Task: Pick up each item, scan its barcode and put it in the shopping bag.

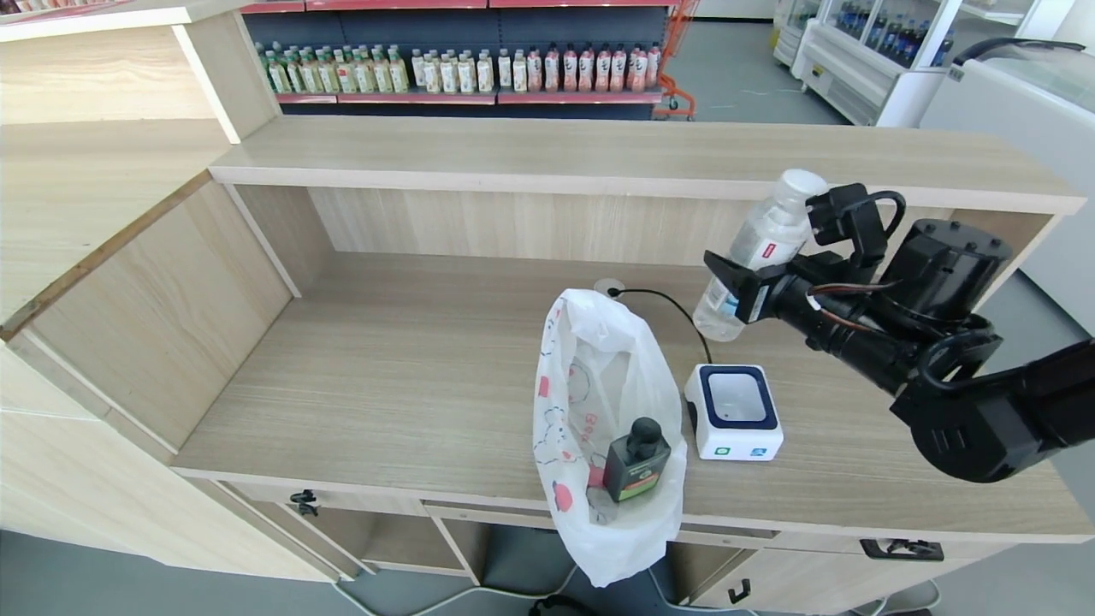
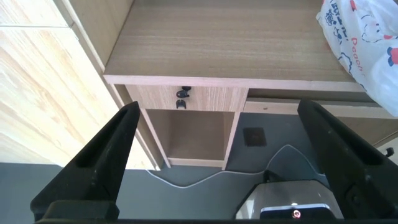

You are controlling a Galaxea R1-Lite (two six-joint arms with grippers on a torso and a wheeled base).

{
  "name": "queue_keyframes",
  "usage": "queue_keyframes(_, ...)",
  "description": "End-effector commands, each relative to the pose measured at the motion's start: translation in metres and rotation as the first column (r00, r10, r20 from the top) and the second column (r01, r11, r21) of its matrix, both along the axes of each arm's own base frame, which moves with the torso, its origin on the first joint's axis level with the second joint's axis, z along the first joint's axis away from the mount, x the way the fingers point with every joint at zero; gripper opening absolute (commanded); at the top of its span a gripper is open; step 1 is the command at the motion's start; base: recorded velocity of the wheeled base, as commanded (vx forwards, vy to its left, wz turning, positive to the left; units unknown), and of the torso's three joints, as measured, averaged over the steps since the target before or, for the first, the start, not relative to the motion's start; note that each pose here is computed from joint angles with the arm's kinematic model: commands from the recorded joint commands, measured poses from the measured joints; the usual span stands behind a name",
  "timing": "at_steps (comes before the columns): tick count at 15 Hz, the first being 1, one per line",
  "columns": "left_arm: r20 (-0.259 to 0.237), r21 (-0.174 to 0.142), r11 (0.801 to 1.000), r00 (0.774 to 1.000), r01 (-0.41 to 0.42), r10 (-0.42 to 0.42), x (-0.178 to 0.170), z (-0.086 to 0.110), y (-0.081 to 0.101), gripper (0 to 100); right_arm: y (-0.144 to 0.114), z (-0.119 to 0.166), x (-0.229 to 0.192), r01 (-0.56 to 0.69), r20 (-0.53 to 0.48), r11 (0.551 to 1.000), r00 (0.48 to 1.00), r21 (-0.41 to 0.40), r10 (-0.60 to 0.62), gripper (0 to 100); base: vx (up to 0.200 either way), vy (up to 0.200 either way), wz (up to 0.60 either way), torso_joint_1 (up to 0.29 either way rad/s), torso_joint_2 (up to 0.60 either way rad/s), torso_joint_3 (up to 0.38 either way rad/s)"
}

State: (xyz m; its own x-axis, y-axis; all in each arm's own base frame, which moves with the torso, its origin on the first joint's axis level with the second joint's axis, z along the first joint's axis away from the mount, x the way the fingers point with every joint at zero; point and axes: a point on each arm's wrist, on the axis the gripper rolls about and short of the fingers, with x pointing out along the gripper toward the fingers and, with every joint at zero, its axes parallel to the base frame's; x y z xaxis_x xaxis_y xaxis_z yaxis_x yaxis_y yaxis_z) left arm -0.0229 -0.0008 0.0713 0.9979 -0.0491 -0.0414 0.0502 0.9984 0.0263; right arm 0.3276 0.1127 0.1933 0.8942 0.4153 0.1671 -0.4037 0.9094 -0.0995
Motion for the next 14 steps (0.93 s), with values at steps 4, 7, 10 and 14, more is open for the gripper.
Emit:
queue_keyframes(4,0.000,0.000,1.000,1.000,0.001,-0.001,0.000,0.000,0.000,100,0.025,-0.020,-0.001,-0.080,-0.093,0.997,0.992,0.021,0.082,0,0.000,0.000,0.00,0.000,0.00,0.000)
queue_keyframes(7,0.000,0.000,1.000,1.000,0.000,0.000,0.000,0.000,0.000,100,0.037,-0.029,-0.001,-0.123,-0.105,0.992,0.987,0.009,0.124,0,0.000,0.000,0.00,0.000,0.00,0.000)
queue_keyframes(10,0.000,0.000,1.000,1.000,0.001,-0.001,0.000,0.000,0.000,100,0.042,-0.055,0.012,-0.185,-0.059,0.983,0.981,-0.004,0.185,0,0.000,0.000,0.00,0.000,0.00,0.000)
queue_keyframes(14,0.000,0.000,1.000,1.000,0.001,-0.001,0.000,0.000,0.000,100,0.049,-0.084,0.025,-0.205,-0.108,0.979,0.974,-0.024,0.201,0,0.000,0.000,0.00,0.000,0.00,0.000)
